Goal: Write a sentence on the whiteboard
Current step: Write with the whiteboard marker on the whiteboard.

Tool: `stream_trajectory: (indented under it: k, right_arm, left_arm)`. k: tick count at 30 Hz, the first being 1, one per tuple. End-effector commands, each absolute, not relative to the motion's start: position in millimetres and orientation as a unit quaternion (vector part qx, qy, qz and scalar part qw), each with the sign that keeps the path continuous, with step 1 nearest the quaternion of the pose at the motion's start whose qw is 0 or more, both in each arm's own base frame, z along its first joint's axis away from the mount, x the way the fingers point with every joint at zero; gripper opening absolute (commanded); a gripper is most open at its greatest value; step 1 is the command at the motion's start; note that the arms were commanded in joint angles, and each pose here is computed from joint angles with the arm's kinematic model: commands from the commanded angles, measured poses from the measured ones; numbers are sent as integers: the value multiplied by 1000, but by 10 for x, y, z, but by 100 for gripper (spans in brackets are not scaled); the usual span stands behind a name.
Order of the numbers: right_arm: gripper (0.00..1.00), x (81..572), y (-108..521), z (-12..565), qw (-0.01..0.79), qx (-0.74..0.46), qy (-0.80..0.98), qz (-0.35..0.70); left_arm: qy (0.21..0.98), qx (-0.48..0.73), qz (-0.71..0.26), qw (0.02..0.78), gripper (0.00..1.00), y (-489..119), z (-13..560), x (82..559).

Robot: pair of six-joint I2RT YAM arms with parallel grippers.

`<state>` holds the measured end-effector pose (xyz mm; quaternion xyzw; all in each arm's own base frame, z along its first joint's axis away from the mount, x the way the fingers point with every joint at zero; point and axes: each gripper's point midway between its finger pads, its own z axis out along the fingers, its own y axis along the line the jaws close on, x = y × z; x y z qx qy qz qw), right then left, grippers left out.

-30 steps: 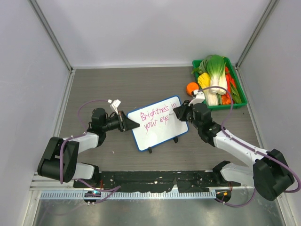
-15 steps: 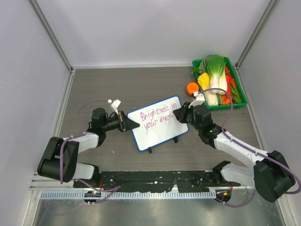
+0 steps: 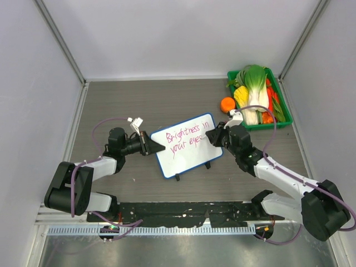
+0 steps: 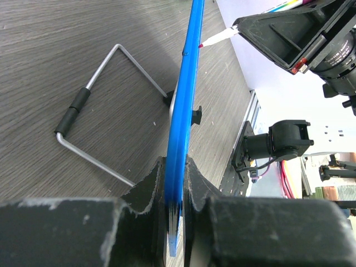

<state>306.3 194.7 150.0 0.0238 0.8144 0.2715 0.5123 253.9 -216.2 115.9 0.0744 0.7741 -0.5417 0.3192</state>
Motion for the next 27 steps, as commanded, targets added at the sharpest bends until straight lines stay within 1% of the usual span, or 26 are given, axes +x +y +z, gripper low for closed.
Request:
stream_trajectory:
  k: [1, 10, 19, 27]
  right_arm:
    - [1, 3025, 1834, 1408, 511, 27, 823, 246]
    - [1, 2961, 1858, 1395, 504, 15, 825, 255]
    - [1, 2960, 2014, 1589, 508, 12, 806, 304]
    - [1, 3005, 2044, 1706, 516, 25, 795, 317]
  left_arm:
    - [799, 75, -502, 322, 0, -2104, 918, 2571]
    - [799, 75, -502, 322, 0, -2105, 916, 2572]
    - [800, 75, -502, 321, 0, -2107, 911, 2571]
    - [799, 75, -502, 322, 0, -2107, 918, 2570]
